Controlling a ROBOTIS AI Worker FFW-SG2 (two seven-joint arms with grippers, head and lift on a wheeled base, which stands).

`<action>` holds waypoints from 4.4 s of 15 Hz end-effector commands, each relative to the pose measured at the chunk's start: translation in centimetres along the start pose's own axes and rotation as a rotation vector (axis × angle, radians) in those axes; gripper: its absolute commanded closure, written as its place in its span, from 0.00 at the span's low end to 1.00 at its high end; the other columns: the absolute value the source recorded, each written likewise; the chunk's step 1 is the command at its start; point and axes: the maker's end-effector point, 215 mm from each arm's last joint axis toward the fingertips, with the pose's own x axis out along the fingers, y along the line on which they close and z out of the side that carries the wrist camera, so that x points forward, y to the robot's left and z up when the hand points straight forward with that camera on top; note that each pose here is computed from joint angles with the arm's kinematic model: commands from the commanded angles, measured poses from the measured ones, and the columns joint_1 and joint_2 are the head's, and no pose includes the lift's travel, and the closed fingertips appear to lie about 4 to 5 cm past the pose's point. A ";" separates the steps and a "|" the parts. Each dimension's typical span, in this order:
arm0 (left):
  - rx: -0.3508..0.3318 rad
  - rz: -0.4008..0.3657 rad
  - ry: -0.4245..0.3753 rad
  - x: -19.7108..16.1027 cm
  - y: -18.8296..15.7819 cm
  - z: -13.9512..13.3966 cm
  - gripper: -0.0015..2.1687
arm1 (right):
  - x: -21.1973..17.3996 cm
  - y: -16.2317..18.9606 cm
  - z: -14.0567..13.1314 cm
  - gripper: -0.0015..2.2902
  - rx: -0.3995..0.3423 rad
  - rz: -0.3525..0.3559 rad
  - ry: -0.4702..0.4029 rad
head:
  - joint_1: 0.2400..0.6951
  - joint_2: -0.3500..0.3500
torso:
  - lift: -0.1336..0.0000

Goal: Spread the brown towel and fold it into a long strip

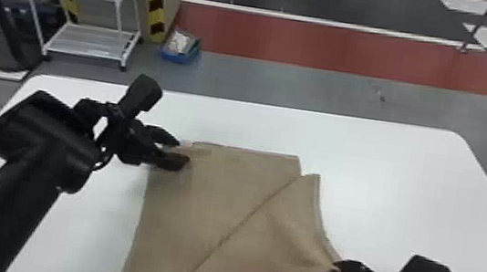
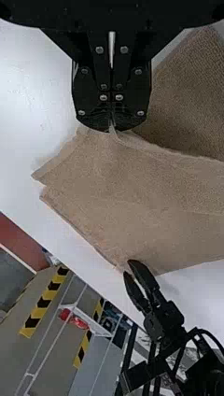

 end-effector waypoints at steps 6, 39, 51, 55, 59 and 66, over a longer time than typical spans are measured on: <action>-0.071 0.119 -0.050 -3.0 3.9 0.2 0.52 | -1.4 -5.8 -1.0 0.58 0.058 -0.097 -0.008 | 1.00 0.47 | 0.06; 0.087 0.339 -0.054 -20.0 4.7 -12.3 0.07 | -5.3 -22.1 -12.0 0.58 0.330 -0.347 0.136 | 1.00 0.44 | 0.06; 0.167 0.240 -0.031 -22.3 -3.2 -13.7 0.09 | -0.9 -20.3 -8.4 0.58 0.325 -0.274 0.075 | 1.00 0.45 | 0.06; 0.184 0.232 -0.047 -23.0 -3.3 -12.5 0.09 | -1.2 -21.7 -6.9 0.58 0.329 -0.287 0.031 | 1.00 0.45 | 0.06; 0.173 0.182 -0.023 -22.4 -3.0 -13.5 0.09 | -1.6 -20.2 -10.2 0.58 0.327 -0.289 0.115 | 1.00 0.44 | 0.06; 0.164 0.088 0.006 -22.5 -3.9 -15.2 0.10 | -2.2 -18.5 -12.7 0.58 0.353 -0.290 0.170 | 1.00 0.41 | 0.06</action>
